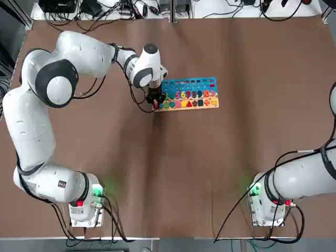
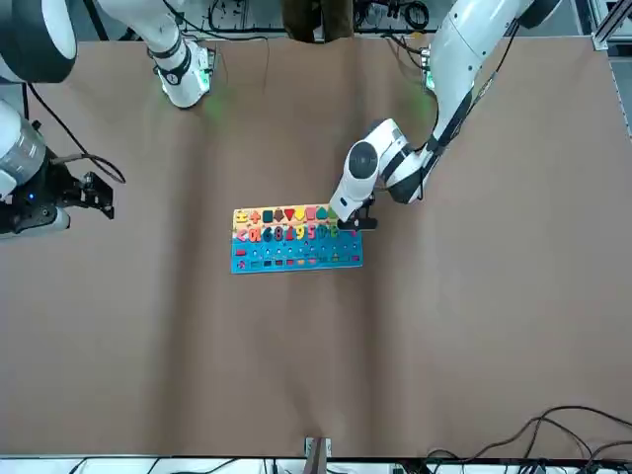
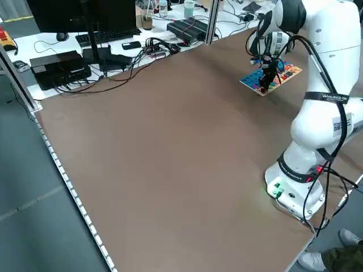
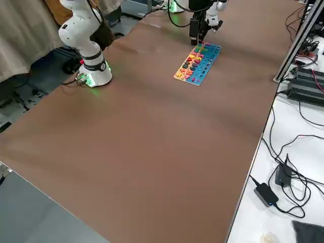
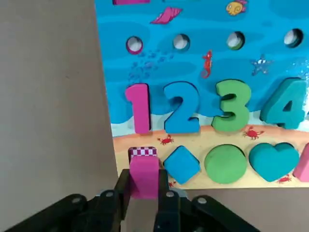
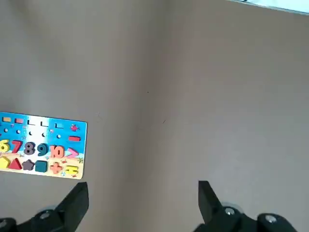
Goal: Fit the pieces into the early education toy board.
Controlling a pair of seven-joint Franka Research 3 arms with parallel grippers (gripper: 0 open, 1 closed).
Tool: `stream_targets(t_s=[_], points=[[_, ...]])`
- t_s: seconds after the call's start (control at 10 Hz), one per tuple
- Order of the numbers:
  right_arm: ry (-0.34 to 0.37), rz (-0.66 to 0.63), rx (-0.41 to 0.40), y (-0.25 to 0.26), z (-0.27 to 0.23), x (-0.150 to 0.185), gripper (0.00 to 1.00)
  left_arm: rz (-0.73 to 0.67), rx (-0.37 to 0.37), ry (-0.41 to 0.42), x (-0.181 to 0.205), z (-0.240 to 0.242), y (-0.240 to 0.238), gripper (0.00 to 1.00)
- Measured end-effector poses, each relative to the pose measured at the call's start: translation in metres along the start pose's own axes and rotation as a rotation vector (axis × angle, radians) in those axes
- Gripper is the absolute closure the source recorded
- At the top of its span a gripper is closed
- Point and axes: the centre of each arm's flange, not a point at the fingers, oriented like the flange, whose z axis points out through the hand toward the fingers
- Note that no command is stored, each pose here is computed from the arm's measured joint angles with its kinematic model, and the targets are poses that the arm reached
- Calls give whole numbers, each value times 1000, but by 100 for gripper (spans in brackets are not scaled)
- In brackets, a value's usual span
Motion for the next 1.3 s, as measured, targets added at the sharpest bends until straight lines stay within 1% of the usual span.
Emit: stream_targets(t_s=[0.7,1.3], points=[[17,3,-2,2,-8,1,0,-31,-8,-2,13,0,-12,74],[16,7,-3,4,-8,1,0,-18,-15,-9,7,1,-4,74]])
